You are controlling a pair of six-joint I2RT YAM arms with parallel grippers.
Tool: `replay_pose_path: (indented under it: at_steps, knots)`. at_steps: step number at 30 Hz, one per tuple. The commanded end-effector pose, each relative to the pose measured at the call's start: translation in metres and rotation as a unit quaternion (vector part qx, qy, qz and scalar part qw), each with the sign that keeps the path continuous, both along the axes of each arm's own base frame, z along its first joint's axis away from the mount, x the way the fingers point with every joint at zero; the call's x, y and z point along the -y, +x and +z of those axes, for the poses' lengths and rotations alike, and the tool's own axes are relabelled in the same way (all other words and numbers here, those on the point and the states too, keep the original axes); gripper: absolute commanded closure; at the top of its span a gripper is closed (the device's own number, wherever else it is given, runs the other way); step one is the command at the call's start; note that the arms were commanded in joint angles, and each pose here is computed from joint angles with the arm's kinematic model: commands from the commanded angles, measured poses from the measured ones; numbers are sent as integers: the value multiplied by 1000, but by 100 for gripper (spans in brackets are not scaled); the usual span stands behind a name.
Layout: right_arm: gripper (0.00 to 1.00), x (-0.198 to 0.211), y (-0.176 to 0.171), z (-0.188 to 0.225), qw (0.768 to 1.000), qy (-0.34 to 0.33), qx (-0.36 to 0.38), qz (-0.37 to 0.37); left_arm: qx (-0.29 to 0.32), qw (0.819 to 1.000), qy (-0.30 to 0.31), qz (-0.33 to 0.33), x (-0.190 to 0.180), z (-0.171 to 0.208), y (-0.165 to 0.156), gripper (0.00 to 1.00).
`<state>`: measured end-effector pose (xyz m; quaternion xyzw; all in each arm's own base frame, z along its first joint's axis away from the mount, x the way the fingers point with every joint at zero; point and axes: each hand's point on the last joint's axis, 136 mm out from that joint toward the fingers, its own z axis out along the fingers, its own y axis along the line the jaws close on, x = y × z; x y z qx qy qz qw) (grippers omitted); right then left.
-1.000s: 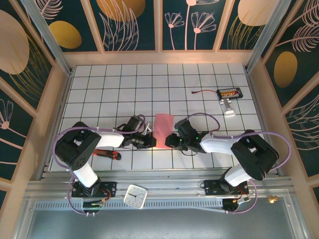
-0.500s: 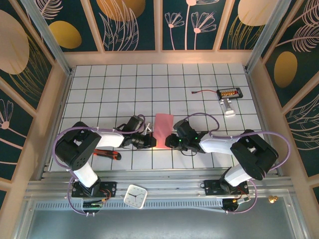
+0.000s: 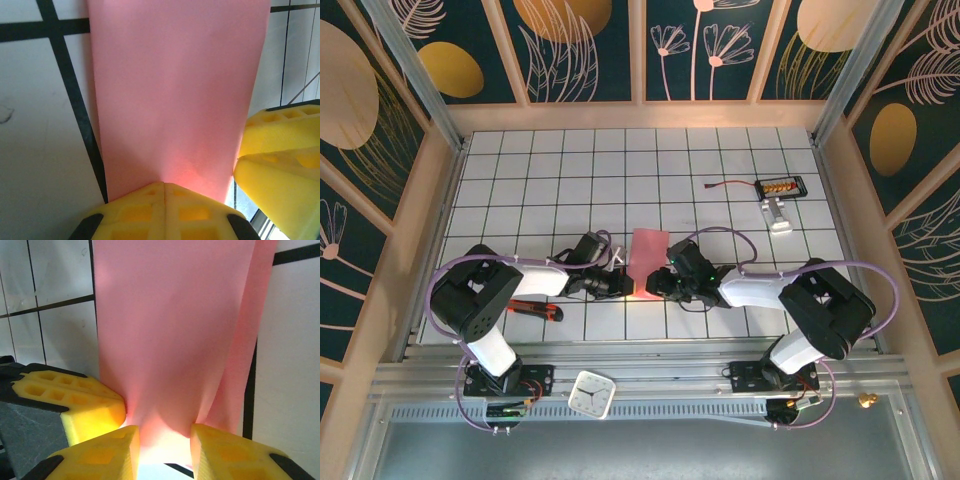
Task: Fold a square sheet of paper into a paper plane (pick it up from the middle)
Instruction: Fold the triangle a second time at the center of the table.
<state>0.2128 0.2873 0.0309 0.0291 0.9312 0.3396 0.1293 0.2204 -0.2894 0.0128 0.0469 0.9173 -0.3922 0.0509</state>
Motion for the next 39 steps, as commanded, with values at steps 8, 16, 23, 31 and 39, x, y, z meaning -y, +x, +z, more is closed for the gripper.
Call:
replay_pose_path:
  at_steps: [8,16,23,31,39]
  knots:
    - [64,-1,6,12,999,44,13,-7,-18,1000,22,-7,-10,-15,-12,100]
    - [62,-4,16,20,997,71,32,-4,-19,1000,21,-7,-10,-15,-13,100]
    - [61,-4,26,20,997,68,48,3,-18,1000,19,-10,-8,-14,-12,100]
    - [61,-1,43,22,995,56,76,13,-18,1000,19,-9,-8,-13,-11,100]
    - [65,-1,50,23,995,63,72,15,-18,1000,20,-9,-8,-13,-11,100]
